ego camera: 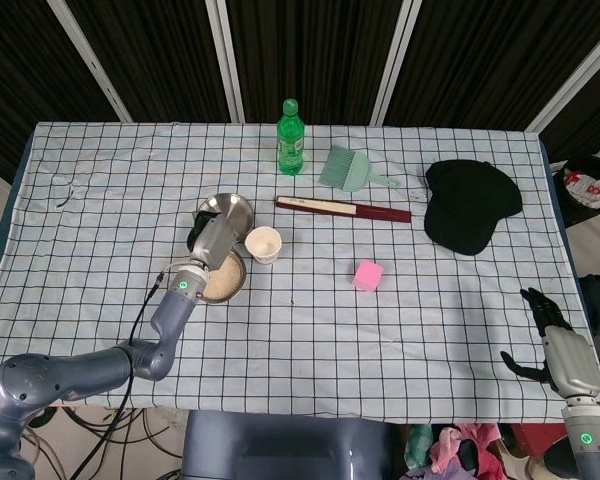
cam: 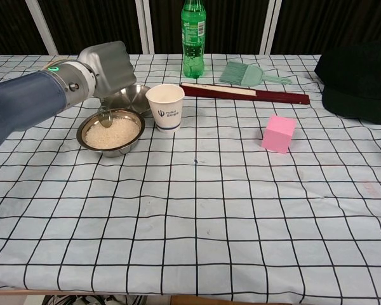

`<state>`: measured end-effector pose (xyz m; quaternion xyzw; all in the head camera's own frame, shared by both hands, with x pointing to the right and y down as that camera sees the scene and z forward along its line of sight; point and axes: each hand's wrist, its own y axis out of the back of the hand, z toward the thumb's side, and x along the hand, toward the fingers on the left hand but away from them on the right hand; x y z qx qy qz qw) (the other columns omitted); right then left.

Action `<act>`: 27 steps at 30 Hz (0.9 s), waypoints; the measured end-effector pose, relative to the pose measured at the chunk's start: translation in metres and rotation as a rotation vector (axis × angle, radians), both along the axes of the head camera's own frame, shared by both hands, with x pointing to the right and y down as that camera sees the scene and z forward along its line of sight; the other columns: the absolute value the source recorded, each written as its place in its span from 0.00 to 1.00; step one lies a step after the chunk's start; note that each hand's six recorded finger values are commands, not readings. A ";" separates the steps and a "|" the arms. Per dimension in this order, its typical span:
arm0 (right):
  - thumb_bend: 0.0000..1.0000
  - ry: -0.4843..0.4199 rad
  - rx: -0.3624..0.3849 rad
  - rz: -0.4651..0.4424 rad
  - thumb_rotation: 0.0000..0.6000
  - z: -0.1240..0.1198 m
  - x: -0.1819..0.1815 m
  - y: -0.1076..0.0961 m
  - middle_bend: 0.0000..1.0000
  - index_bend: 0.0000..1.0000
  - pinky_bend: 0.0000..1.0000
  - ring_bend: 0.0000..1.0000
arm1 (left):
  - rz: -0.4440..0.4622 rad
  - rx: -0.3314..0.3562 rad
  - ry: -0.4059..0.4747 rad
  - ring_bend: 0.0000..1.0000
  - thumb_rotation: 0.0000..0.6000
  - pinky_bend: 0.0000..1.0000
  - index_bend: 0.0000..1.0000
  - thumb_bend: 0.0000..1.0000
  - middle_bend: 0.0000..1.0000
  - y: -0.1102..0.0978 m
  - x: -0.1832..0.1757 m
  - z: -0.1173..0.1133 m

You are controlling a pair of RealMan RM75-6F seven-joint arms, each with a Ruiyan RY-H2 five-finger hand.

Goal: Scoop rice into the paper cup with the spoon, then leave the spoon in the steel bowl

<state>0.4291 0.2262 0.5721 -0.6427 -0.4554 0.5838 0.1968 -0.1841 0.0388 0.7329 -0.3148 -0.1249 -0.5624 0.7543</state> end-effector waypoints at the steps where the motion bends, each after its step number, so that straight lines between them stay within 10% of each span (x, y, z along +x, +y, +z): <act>1: 0.22 0.001 0.000 -0.001 1.00 0.000 0.000 0.000 0.00 0.00 0.20 0.00 | 0.011 0.000 -0.002 1.00 1.00 1.00 0.80 0.53 1.00 0.000 0.001 0.000; 27: 0.22 -0.008 0.002 0.005 1.00 -0.001 0.000 0.000 0.00 0.00 0.20 0.00 | 0.236 -0.016 -0.078 1.00 1.00 1.00 0.81 0.53 1.00 0.030 0.022 0.019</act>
